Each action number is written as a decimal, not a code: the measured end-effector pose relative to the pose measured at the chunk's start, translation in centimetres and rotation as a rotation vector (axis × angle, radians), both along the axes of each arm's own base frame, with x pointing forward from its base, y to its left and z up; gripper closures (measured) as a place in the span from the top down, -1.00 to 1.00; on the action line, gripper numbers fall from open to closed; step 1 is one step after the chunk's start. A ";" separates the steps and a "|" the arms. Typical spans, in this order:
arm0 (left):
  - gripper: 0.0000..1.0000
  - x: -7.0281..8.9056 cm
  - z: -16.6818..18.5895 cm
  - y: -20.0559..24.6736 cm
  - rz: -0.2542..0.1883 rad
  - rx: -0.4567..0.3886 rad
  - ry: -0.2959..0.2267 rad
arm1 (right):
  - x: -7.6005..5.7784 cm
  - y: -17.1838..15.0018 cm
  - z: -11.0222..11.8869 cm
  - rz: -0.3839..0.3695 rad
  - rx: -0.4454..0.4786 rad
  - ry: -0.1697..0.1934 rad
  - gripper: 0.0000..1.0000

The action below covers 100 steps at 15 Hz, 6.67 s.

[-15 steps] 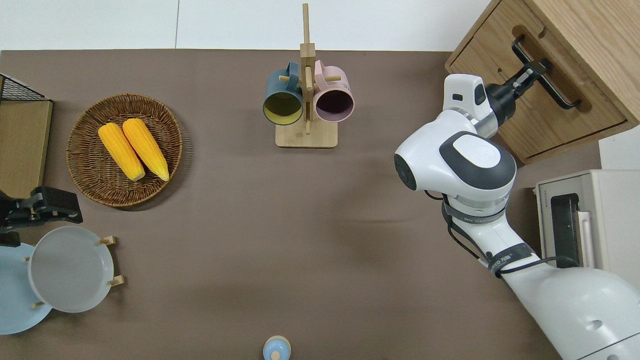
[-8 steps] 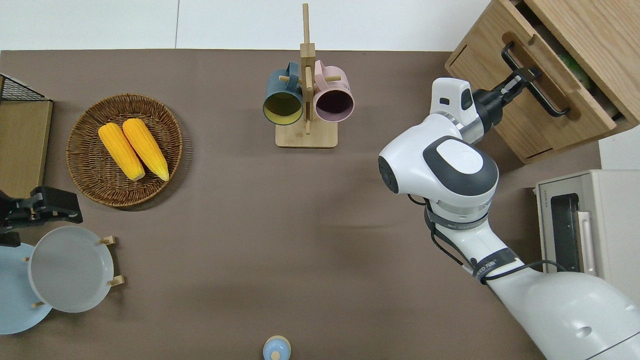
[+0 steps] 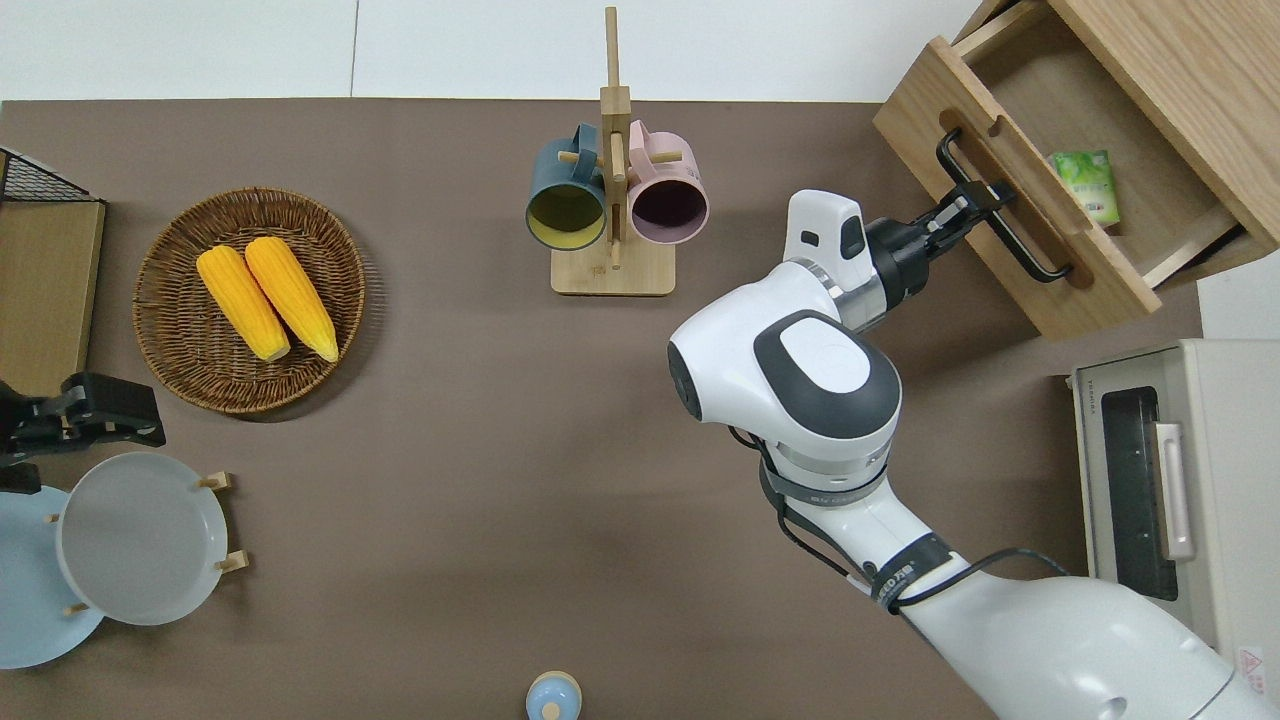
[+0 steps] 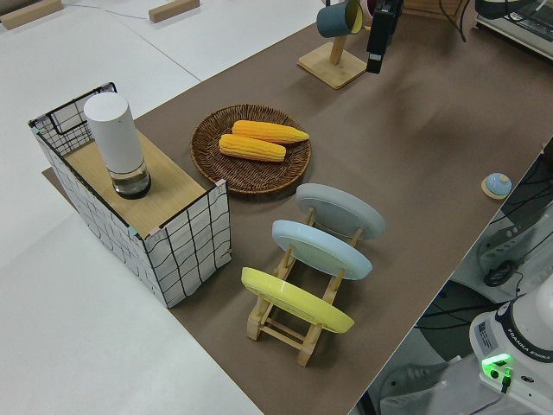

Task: Slide drawer open with right arm

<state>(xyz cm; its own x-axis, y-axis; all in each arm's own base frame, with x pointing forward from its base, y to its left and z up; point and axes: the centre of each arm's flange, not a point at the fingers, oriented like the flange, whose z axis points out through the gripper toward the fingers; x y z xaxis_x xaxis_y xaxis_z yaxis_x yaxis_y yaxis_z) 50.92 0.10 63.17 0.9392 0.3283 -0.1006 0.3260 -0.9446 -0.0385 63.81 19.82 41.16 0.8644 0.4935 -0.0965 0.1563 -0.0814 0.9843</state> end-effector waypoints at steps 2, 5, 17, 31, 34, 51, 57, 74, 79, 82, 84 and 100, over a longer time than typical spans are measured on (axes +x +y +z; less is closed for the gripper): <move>0.99 0.0 0.0 0.0 0.000 0.000 0.000 | -0.8 1.4 0.2 -0.008 0.009 0.006 -0.60; 0.99 0.0 0.0 0.0 0.000 0.000 0.000 | -2.0 3.3 0.4 -0.012 0.020 0.015 -0.60; 0.99 0.0 0.0 0.0 0.000 0.000 0.000 | -7.4 10.8 1.1 -0.003 0.060 0.062 -0.60; 0.99 0.0 0.0 0.0 0.000 0.000 0.000 | -8.4 12.3 1.6 -0.007 0.087 0.075 -0.59; 0.99 0.0 0.0 0.0 0.000 0.000 0.000 | -8.6 12.4 2.0 -0.016 0.080 0.070 -0.07; 0.99 0.0 0.0 0.0 0.000 0.000 0.000 | -12.0 16.6 2.4 0.004 0.131 0.099 0.98; 0.99 0.0 0.0 0.0 0.000 0.000 0.000 | -11.5 14.6 5.7 -0.048 0.265 0.100 0.98; 0.99 0.0 0.0 0.0 0.000 0.000 0.000 | -12.4 -4.0 22.1 -0.457 1.147 0.181 0.98; 0.99 0.0 0.0 0.0 0.000 0.000 0.000 | -11.3 -10.9 22.6 -0.509 1.291 0.243 0.98; 0.99 0.0 0.0 0.0 0.000 0.000 0.000 | -11.0 -13.1 22.2 -0.547 1.345 0.249 0.98; 0.99 0.0 0.0 0.0 0.000 0.000 0.000 | -10.8 -14.4 22.1 -0.562 1.379 0.254 0.98; 0.99 0.0 0.0 0.0 0.000 0.000 0.000 | -9.5 -19.4 20.8 -0.622 1.451 0.239 0.99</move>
<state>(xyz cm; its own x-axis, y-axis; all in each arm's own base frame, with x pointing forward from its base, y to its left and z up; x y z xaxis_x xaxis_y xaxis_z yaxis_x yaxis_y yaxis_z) 50.92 0.10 63.17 0.9392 0.3283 -0.1006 0.3261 -0.9446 -0.0385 54.29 0.47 61.95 0.9916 -0.1237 -0.0372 -0.1245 -0.9920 -0.0215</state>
